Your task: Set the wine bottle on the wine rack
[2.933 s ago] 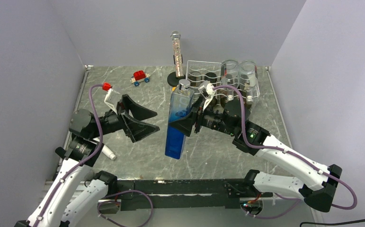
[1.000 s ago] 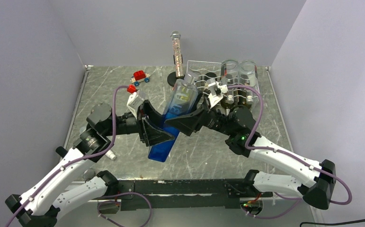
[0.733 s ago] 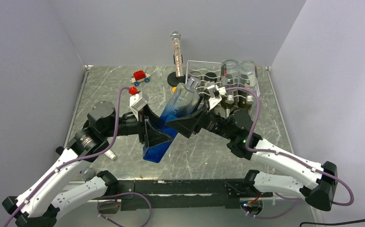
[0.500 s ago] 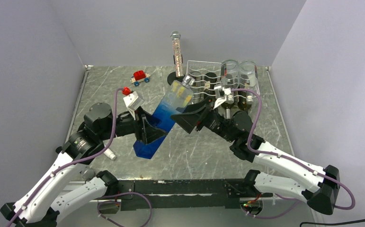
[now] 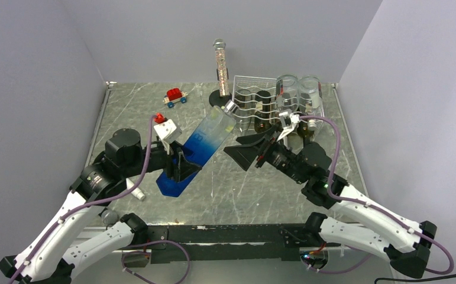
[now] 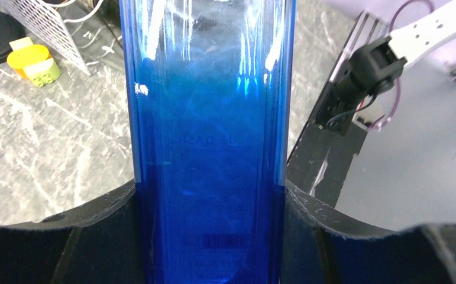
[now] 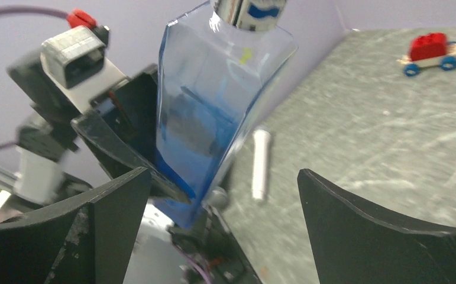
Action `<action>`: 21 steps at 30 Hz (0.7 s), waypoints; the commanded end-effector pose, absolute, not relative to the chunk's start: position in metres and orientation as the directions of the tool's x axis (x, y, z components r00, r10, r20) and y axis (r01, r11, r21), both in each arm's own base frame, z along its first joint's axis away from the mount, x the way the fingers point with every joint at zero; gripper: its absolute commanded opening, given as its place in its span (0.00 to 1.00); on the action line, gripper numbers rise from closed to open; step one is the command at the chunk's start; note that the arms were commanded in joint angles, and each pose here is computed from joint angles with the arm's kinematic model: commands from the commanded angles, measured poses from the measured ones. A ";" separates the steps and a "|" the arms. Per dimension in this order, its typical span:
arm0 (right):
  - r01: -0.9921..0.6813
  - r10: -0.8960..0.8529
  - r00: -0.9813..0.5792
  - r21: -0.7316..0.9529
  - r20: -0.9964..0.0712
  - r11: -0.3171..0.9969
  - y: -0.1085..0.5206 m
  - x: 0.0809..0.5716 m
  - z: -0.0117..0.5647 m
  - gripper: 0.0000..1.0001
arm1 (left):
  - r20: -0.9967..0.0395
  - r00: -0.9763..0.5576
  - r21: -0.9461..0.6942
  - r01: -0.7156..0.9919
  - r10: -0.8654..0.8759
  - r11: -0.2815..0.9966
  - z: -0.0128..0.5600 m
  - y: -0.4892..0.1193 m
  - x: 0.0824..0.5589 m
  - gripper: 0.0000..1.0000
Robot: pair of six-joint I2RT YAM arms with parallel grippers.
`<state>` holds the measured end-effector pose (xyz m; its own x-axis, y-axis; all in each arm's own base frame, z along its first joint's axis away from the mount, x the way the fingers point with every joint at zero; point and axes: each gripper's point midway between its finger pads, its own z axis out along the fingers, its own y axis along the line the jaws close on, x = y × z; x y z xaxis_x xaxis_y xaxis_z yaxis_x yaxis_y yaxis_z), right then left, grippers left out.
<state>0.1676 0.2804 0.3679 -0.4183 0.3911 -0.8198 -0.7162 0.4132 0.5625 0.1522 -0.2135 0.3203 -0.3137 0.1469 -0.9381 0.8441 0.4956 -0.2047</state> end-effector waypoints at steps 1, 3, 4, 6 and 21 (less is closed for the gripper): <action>-0.786 0.197 -0.282 0.344 -0.939 0.514 0.248 0.153 0.387 1.00 | -0.983 -0.070 0.013 0.894 0.167 0.448 0.365 -0.210 0.156 0.01; -0.817 0.127 -0.232 0.264 -0.964 0.513 0.242 0.147 0.394 1.00 | -0.972 -0.083 0.018 0.907 0.221 0.421 0.351 -0.212 0.155 0.01; -0.834 0.097 -0.205 0.226 -0.974 0.503 0.241 0.144 0.398 1.00 | -0.965 -0.094 0.016 0.911 0.247 0.411 0.344 -0.214 0.156 0.01; -0.881 0.027 -0.142 0.139 -0.989 0.452 0.243 0.135 0.404 1.00 | -0.946 -0.116 0.007 0.927 0.303 0.375 0.327 -0.218 0.157 0.01; -0.994 -0.463 0.073 -0.101 -0.884 0.035 0.295 0.115 0.346 1.00 | -0.931 -0.052 0.012 0.985 0.362 0.172 0.307 -0.224 0.126 0.01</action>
<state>0.1325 0.2936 0.3477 -0.0567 -0.3889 -0.9195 -0.9795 0.2002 -0.0243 0.1376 -0.2107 0.2547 -0.2530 0.4977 -0.8296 0.9469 0.3034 -0.1067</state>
